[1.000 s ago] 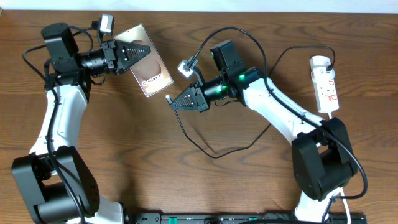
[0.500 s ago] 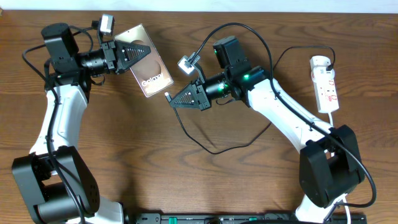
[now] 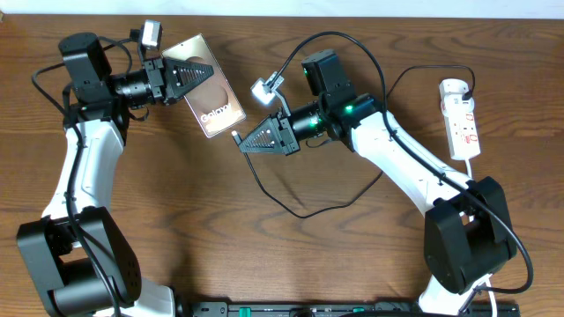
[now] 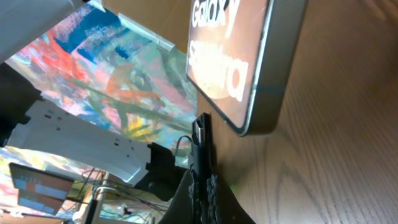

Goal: Plug charger to phone and switch on socket

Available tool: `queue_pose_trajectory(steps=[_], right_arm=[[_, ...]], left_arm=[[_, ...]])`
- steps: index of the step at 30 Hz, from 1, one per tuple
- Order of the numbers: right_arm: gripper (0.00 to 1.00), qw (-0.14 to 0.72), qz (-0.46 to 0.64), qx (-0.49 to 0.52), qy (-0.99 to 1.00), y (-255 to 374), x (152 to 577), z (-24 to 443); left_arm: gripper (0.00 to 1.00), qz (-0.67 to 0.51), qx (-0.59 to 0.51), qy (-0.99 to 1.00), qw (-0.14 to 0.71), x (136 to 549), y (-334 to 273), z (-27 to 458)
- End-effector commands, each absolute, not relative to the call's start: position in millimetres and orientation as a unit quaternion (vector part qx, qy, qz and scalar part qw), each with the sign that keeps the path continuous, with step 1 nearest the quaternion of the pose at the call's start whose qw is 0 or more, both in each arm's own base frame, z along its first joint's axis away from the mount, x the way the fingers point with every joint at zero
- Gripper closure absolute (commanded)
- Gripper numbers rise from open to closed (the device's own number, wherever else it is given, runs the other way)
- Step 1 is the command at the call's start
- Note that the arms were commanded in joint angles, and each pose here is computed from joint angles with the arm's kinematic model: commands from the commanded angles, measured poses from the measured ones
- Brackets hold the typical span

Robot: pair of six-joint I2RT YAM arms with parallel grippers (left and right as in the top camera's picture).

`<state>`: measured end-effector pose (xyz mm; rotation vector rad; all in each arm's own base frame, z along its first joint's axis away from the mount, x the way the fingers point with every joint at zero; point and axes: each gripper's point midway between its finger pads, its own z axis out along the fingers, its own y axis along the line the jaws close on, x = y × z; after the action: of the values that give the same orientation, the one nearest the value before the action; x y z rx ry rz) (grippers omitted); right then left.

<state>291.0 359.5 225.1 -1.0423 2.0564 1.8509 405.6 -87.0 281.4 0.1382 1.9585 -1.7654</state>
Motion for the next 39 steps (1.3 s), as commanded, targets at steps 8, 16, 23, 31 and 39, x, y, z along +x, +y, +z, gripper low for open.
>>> queue_pose_trajectory(steps=[8,16,23,31,39], right_arm=[[0.99,0.091,0.636,-0.359,0.678,360.3,284.4,242.8],[0.99,0.096,0.621,-0.348,0.695,363.1,289.5,236.8],[0.99,0.099,0.623,-0.349,0.693,364.7,290.2,238.7],[0.99,0.102,0.623,-0.350,0.692,365.2,291.0,239.8],[0.99,0.099,0.623,-0.348,0.694,364.7,290.5,238.7]], left_arm=[[0.93,-0.653,0.070,0.712,0.249,399.5,-88.2,288.5],[0.93,-0.656,0.075,0.711,0.242,397.8,-95.2,288.2],[0.93,-0.657,0.077,0.711,0.240,397.3,-97.3,288.2],[0.93,-0.657,0.077,0.711,0.240,397.2,-97.3,288.2],[0.93,-0.657,0.077,0.711,0.240,397.3,-97.3,288.2]])
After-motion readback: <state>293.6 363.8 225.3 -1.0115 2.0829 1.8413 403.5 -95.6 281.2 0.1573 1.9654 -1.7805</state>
